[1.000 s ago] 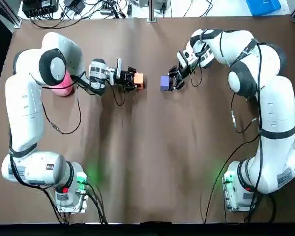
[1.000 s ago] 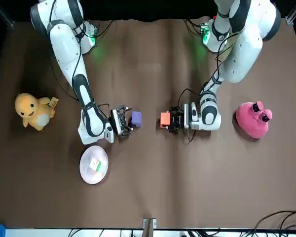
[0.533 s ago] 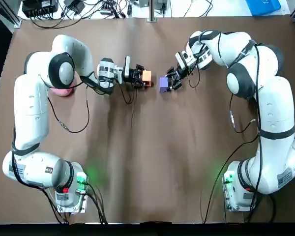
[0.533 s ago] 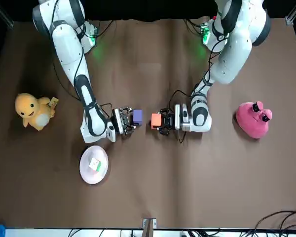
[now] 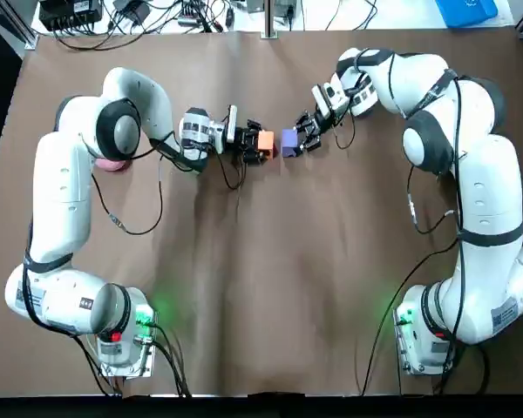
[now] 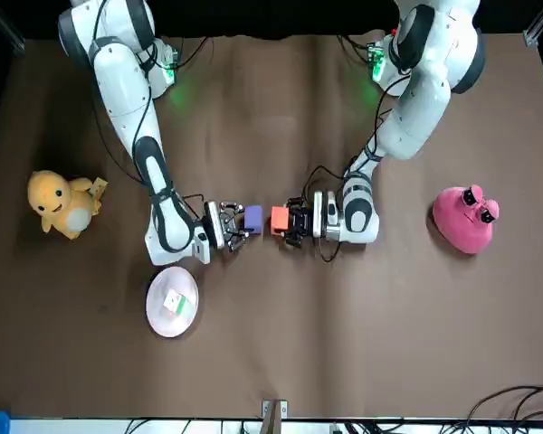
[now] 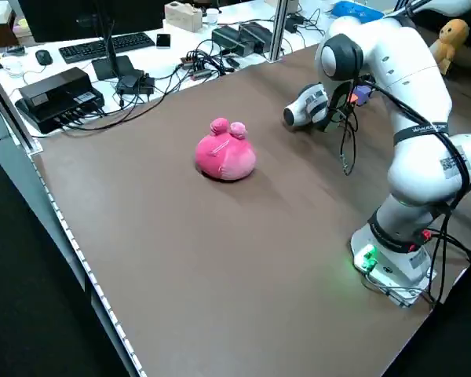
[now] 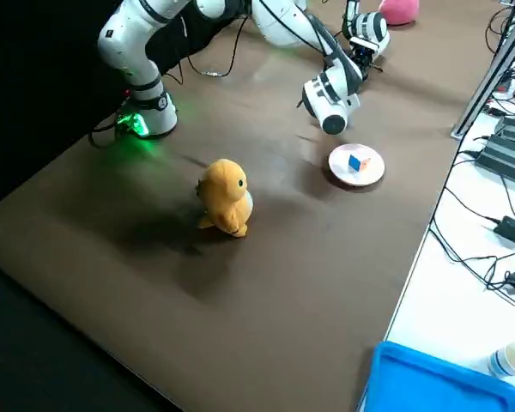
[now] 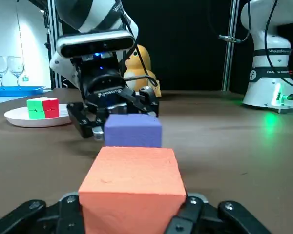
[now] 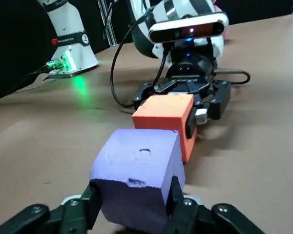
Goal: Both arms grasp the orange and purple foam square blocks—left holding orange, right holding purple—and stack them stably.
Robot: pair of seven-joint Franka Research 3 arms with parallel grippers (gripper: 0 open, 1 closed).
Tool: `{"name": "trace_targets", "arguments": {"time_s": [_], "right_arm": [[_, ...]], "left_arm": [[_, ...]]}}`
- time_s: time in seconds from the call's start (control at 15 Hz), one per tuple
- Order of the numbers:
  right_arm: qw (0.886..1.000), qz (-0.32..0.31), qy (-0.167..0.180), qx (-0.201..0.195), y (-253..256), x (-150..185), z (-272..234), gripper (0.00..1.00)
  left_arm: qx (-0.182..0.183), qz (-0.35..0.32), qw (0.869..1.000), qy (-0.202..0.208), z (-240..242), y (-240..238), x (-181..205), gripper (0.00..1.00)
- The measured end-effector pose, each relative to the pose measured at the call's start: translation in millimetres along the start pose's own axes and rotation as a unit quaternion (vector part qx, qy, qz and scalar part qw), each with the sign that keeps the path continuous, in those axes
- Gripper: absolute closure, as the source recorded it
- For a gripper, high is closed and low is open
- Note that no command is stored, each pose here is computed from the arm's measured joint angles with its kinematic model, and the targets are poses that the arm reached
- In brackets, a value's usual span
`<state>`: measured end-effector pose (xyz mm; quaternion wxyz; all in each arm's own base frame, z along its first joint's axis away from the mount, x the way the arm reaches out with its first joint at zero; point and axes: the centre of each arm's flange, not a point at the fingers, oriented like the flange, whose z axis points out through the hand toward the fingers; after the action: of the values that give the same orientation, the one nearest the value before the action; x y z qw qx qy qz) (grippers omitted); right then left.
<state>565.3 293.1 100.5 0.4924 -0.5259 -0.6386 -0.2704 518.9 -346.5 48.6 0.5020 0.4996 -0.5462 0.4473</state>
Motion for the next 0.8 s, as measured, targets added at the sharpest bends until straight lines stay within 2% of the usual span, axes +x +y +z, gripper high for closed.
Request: {"name": "trace_targets", "arguments": {"time_s": [0.2, 0.53, 0.8], "right_arm": [[1.000, -0.011, 0.002, -0.009, 7.4, 11.7, -10.4, 0.41], [0.999, -0.018, 0.015, -0.030, 23.1, 60.6, -43.4, 0.41], [0.999, -0.021, 0.024, -0.027, 22.7, 83.1, -36.4, 0.41]], "left_arm": [[0.000, 0.000, 1.000, 0.000, 0.0, -0.1, 0.0, 0.40], [0.001, 0.000, 1.000, -0.002, 0.4, -0.1, 0.0, 0.40], [0.001, 0.001, 1.000, -0.004, 1.0, -0.2, 0.3, 0.40]]}}
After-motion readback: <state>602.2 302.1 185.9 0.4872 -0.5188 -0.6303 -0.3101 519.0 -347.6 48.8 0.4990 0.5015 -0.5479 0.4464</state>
